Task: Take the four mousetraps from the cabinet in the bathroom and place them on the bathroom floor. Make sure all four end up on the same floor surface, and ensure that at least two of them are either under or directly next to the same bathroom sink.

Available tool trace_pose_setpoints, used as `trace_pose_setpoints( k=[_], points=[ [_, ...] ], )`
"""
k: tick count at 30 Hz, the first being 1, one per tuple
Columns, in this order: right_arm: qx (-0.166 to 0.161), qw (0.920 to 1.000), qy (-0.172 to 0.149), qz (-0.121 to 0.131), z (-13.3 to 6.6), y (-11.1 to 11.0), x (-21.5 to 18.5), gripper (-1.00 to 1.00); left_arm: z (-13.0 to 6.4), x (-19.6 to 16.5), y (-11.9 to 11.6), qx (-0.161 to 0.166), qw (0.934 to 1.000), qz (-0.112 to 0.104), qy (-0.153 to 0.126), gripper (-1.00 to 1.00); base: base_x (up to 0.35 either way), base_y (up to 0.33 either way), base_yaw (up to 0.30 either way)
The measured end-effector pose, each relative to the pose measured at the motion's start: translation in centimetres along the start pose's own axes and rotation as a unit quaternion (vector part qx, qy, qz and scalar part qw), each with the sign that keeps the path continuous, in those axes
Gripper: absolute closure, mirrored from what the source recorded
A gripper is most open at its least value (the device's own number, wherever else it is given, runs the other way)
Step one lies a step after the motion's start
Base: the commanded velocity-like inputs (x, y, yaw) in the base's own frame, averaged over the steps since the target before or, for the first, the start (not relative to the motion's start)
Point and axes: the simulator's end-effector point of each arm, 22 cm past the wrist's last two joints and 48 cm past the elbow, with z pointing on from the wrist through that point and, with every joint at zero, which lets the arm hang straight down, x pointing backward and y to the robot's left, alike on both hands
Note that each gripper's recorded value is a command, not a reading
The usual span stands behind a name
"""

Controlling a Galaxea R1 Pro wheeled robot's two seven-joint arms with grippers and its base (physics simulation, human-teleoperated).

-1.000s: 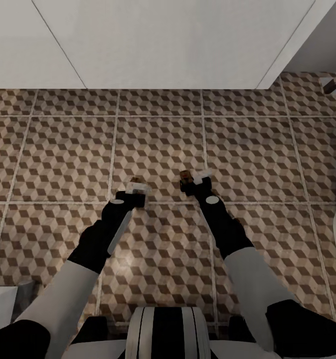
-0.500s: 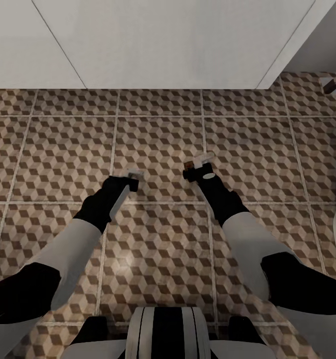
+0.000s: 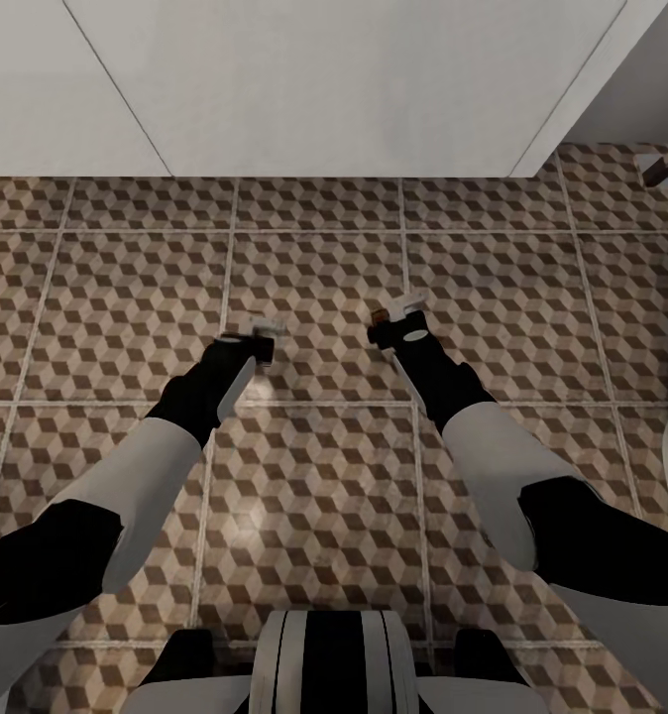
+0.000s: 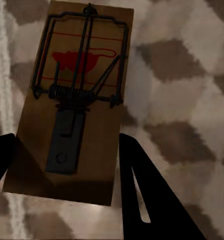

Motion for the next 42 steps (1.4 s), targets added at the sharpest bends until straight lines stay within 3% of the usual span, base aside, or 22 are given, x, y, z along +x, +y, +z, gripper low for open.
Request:
trace_pose_setpoints(
  k=[5,10,19,23,34,42],
  points=[
    [-0.006,0.9999,-0.012,0.000,0.1,0.4,-0.2,1.00,0.1,-1.0,-0.1,0.006,0.9996,-0.006,-0.026,1.00,0.000,0.000,0.000],
    [-0.030,0.9995,-0.011,-0.003,0.7,2.3,2.7,1.00,0.5,-2.0,-0.8,0.037,0.9968,-0.015,-0.069,1.00,0.000,0.000,0.000],
    [-0.038,0.9985,-0.039,0.002,0.7,3.0,2.5,1.00,2.0,1.0,-0.7,0.043,0.9958,-0.018,-0.078,1.00,0.000,0.000,0.000],
    [-0.039,0.9979,-0.051,0.003,0.7,3.0,2.0,1.00,2.0,1.1,-1.2,0.060,0.9948,-0.016,-0.081,1.00,0.000,0.000,0.000],
    [-0.039,0.9971,-0.065,0.005,0.6,3.1,1.5,1.00,2.1,0.9,-0.7,0.063,0.9938,-0.013,-0.090,1.00,0.000,0.000,0.000],
    [-0.039,0.9970,-0.067,0.006,0.6,3.1,1.4,1.00,1.8,0.1,-0.8,0.065,0.9912,-0.016,-0.115,1.00,0.000,0.000,0.000]
  ],
)
